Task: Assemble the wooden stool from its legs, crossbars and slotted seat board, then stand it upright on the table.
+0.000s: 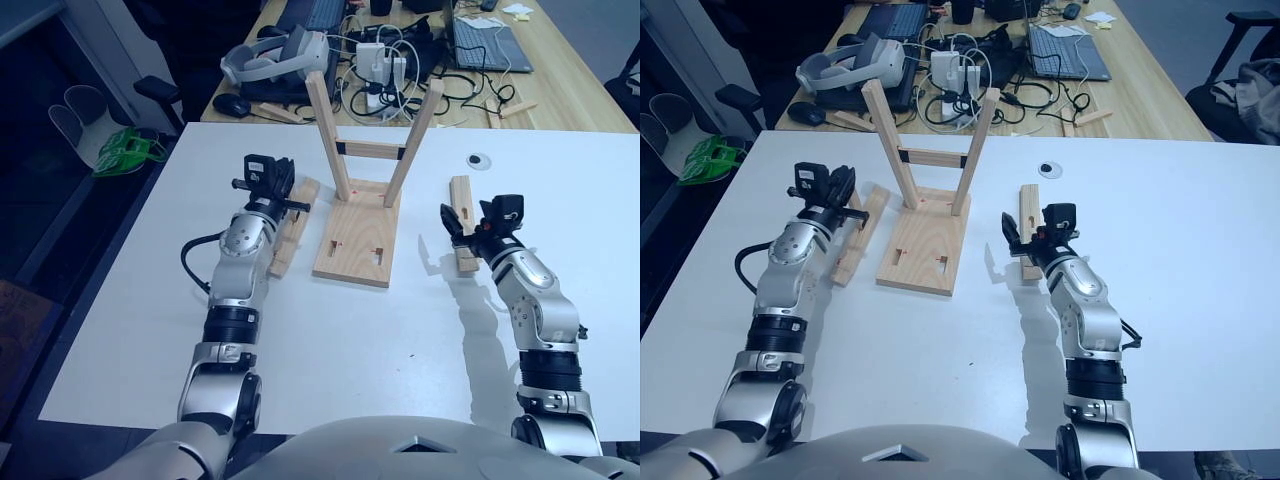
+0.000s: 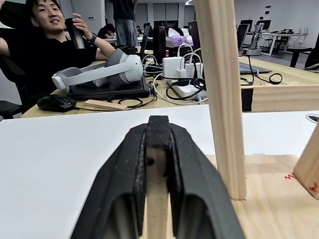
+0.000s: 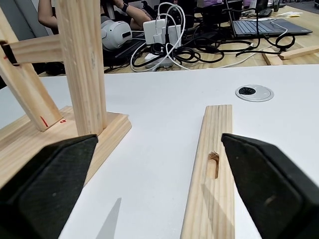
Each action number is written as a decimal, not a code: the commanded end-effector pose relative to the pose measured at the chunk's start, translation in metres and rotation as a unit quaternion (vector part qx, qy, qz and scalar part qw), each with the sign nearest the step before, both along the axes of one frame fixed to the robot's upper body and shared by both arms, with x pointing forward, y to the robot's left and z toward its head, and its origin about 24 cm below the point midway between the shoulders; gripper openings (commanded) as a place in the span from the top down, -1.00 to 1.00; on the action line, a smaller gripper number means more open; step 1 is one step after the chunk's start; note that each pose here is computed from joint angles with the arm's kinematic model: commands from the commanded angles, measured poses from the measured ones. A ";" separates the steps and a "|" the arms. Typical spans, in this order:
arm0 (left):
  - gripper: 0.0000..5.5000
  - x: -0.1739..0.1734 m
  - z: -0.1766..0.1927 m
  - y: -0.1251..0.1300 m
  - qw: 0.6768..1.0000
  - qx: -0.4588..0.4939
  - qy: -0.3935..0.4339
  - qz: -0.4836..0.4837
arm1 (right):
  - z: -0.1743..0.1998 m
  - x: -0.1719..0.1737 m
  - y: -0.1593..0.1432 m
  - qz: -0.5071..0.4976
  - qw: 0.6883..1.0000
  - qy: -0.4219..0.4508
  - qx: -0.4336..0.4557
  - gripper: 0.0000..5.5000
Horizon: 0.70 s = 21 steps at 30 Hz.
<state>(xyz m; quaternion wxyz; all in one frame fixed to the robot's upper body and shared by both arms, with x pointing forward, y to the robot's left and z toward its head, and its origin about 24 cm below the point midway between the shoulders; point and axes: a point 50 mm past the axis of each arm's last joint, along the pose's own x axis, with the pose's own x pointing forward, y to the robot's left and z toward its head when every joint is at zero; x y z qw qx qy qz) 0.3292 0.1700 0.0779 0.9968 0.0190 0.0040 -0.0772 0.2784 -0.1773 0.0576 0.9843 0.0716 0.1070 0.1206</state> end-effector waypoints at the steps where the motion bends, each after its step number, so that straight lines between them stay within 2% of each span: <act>1: 0.85 -0.002 -0.021 -0.007 0.999 -0.005 0.031 0.029 | -0.001 0.001 -0.002 -0.004 1.000 0.008 0.006 -0.67; 6: 0.85 -0.005 -0.034 -0.023 0.998 -0.019 0.028 0.050 | -0.002 0.003 -0.004 0.001 1.000 0.012 0.001 -0.67; 12: 0.85 -0.015 -0.043 -0.037 0.998 0.024 0.010 0.058 | -0.002 0.003 -0.009 -0.003 1.000 0.019 0.000 -0.67; 21: 0.85 -0.002 -0.053 -0.021 0.992 0.026 0.065 0.108 | -0.001 0.007 -0.012 -0.007 1.000 0.022 0.001 -0.67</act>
